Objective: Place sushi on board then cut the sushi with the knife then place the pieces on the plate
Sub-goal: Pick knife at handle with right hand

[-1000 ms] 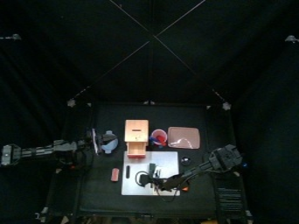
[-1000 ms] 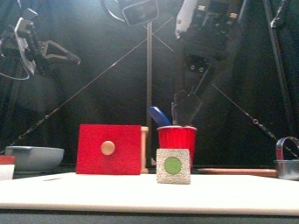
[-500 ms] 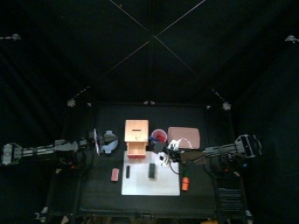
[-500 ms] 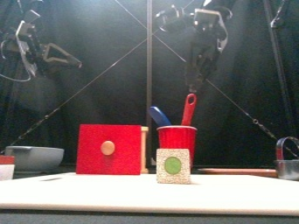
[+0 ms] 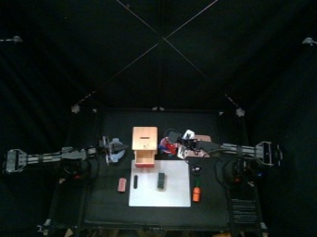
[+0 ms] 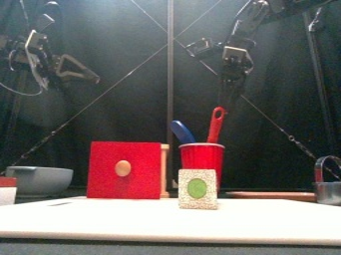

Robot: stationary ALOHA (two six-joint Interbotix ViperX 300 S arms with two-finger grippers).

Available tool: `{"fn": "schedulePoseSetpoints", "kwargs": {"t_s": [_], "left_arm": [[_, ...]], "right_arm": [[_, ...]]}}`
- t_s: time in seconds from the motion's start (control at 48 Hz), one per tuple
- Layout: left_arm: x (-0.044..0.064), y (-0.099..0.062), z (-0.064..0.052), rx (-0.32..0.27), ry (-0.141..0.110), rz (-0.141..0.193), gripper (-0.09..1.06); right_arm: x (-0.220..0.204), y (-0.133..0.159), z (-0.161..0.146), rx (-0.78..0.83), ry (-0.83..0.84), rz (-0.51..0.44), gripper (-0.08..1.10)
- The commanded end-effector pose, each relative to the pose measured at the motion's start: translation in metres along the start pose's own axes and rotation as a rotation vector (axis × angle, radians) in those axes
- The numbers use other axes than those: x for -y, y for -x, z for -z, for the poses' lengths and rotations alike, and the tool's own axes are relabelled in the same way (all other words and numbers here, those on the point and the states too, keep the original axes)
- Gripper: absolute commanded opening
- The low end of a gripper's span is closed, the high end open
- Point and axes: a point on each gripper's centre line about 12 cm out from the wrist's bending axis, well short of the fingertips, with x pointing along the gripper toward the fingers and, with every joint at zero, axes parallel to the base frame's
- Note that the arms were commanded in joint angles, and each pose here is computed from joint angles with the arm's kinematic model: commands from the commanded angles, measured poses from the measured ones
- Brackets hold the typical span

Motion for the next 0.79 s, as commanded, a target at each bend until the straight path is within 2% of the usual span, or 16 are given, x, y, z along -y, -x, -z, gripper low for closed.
{"fn": "schedulePoseSetpoints", "kwargs": {"t_s": [0.021, 0.208, 0.312, 0.458, 0.583, 0.792], "left_arm": [[-0.001, -0.002, -0.007, 0.023, 0.009, -0.008, 0.08], [-0.003, -0.002, -0.007, 0.023, 0.023, -0.021, 0.08], [-0.005, -0.002, -0.008, 0.033, 0.029, -0.029, 0.08], [-0.007, -0.002, -0.011, 0.057, 0.026, -0.037, 0.08], [-0.008, -0.002, -0.01, 0.054, 0.029, -0.041, 0.08], [-0.008, -0.001, -0.008, 0.048, 0.029, -0.041, 0.08]], "right_arm": [[-0.008, 0.015, -0.005, 0.052, 0.037, -0.002, 0.88], [-0.026, 0.035, -0.005, 0.088, 0.106, 0.009, 0.88], [-0.04, 0.023, -0.003, 0.062, 0.154, 0.028, 0.88], [-0.053, 0.004, -0.005, 0.041, 0.282, 0.114, 0.88], [-0.05, -0.008, -0.005, -0.026, 0.334, 0.187, 0.88], [-0.051, -0.015, -0.008, -0.052, 0.347, 0.203, 0.87]]}}
